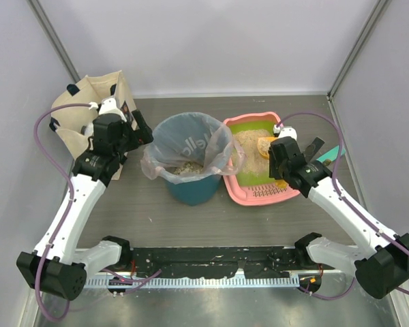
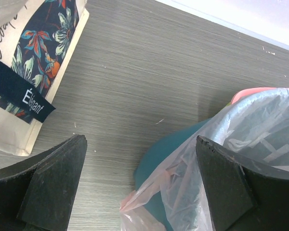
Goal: Clean the litter box
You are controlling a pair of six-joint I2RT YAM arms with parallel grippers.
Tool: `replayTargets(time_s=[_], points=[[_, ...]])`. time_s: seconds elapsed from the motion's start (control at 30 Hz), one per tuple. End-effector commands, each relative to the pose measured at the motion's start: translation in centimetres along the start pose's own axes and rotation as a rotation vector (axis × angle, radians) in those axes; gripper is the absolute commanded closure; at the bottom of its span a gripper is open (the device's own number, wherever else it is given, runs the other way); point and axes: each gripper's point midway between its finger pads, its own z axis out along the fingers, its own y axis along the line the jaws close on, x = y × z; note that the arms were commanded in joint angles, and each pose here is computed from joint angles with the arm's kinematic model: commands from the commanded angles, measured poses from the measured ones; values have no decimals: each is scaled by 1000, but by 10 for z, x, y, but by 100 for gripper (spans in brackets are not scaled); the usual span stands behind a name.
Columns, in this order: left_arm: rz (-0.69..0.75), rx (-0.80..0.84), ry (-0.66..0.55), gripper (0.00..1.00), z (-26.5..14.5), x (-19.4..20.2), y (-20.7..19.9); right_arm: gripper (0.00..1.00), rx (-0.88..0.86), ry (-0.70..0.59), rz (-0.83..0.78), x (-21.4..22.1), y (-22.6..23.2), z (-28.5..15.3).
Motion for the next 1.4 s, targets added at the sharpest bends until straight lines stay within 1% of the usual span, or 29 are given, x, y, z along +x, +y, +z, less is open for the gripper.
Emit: replayTargets(time_s=[0.0,0.03,0.07,0.13,0.2,0.27,0.3,0.33,0.37,0.4,0.43,0.5,0.57,0.6,0.63,0.67,0.7,0.73,0.77,0.8,0.9,1.03,1.07,1.13,1.17,1.2,1.23,1.3,1.37], points=[[43,16,-90,0,-16,-29,-3,99,-38,-41,34,-6,9,-4],[49,-40,-119,0,-18,-35,8,99,-62,-27,24,-3,14,-4],[51,-70,-152,0,-20,-42,13,99,-83,-16,4,1,20,-6],[60,-107,-216,0,-29,-55,22,99,-89,-29,23,0,21,-11],[57,-99,-267,0,-33,-66,20,99,-62,-66,65,-5,14,-13],[65,-80,-279,0,-33,-74,15,99,-62,-86,84,-7,14,-15],[69,-66,-276,0,-31,-76,11,99,-78,-71,79,-5,21,-15],[82,-61,-260,0,-24,-75,8,99,-66,-19,40,6,25,-10],[84,-39,-262,0,-23,-78,3,99,4,-18,4,8,20,-7],[84,-25,-276,1,-22,-83,-1,99,13,-24,-35,8,29,-11],[90,-24,-272,0,-17,-83,-1,99,64,4,-58,15,23,-7],[89,9,-275,0,-15,-86,-7,99,103,-16,-33,11,16,-8],[80,37,-270,0,-12,-86,-11,99,9,-38,-2,6,33,-10],[79,64,-261,0,-11,-86,-14,99,-75,-16,1,11,50,-10],[76,79,-261,0,-10,-87,-16,99,-111,-22,-24,13,64,-13],[77,85,-247,0,-7,-85,-17,99,-87,-8,-53,13,66,-11],[83,104,-238,0,-7,-84,-21,99,-29,-5,-67,13,58,-10],[88,110,-229,0,-6,-83,-22,99,74,-15,-73,11,39,-9],[92,117,-227,0,-6,-82,-23,99,113,-32,-71,7,32,-10],[91,121,-233,0,-8,-82,-23,99,121,-52,-57,3,29,-12],[91,125,-251,0,-7,-76,-19,99,-37,-62,-42,2,59,-10],[93,114,-242,0,-6,-68,-15,99,133,-88,-67,-3,29,-9],[95,114,-241,0,-5,-67,-14,99,118,-93,-61,-3,30,-9],[92,115,-249,0,-5,-67,-14,99,-6,-123,-38,-8,52,-12],[94,115,-249,0,-5,-67,-14,99,-42,-112,-55,-3,60,-10],[93,113,-251,0,-5,-67,-13,99,-18,-122,-70,-4,57,-11],[96,108,-251,0,-5,-65,-11,99,68,-105,-87,0,40,-10],[95,98,-261,0,-6,-67,-9,99,186,-133,-68,-8,17,-13],[96,98,-271,0,-8,-68,-9,99,102,-138,-34,-9,25,-13]])
